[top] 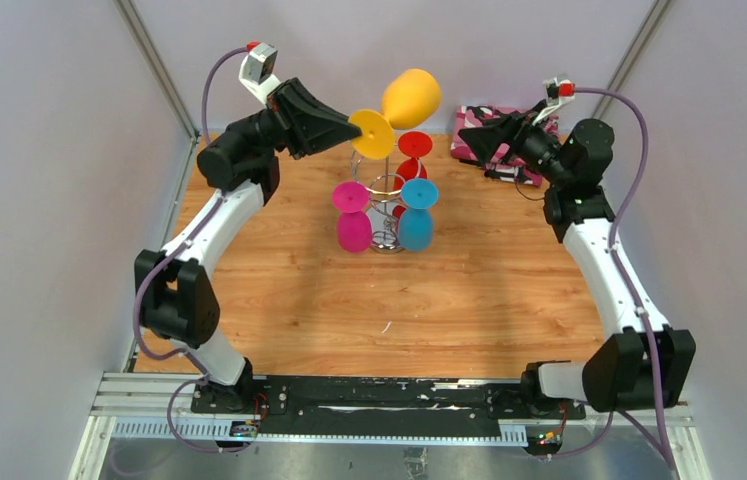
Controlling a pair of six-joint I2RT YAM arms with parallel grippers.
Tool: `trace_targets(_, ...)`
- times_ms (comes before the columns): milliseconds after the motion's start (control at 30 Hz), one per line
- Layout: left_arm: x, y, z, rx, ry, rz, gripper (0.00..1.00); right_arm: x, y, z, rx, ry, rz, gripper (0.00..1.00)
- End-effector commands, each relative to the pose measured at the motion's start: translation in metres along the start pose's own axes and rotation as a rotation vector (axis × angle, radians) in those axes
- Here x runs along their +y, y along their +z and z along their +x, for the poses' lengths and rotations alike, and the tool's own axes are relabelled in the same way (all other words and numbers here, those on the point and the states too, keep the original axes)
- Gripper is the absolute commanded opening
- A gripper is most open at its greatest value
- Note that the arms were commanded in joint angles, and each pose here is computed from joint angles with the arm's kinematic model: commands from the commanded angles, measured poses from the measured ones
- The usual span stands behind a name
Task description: Take the wine glass off the wine glass rack
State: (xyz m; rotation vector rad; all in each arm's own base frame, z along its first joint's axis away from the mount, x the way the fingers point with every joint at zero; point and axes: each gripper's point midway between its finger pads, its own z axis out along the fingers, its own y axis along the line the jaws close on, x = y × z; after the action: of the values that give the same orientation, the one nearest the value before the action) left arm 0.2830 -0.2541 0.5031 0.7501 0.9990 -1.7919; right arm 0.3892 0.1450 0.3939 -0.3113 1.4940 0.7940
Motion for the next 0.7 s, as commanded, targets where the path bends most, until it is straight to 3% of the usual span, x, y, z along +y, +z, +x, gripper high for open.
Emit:
trace_targets(0,-0.054,0.004,0.019,0.104,0.203,0.101,0.0,0.049,-0.002,-0.017,-0.07,0.06,-0.375,0.8)
trace_targets(200,-0.06,-0.001,0.031,0.141,0.227,0.1,0.0,0.072,-0.016,-0.039,-0.165,0.153,-0.688,0.78)
trace_targets(267,-0.06,-0.001,0.03,0.138,0.227,0.1,0.0,0.054,-0.009,-0.043,-0.137,0.244,-0.678,0.76)
trace_targets(467,-0.059,-0.001,0.031,0.137,0.228,0.099,0.0,0.048,0.006,-0.037,-0.107,0.272,-0.695,0.76)
trace_targets(667,-0.051,-0.002,0.031,0.13,0.208,0.09,0.0,0.086,0.007,-0.045,-0.108,0.252,-0.784,0.75)
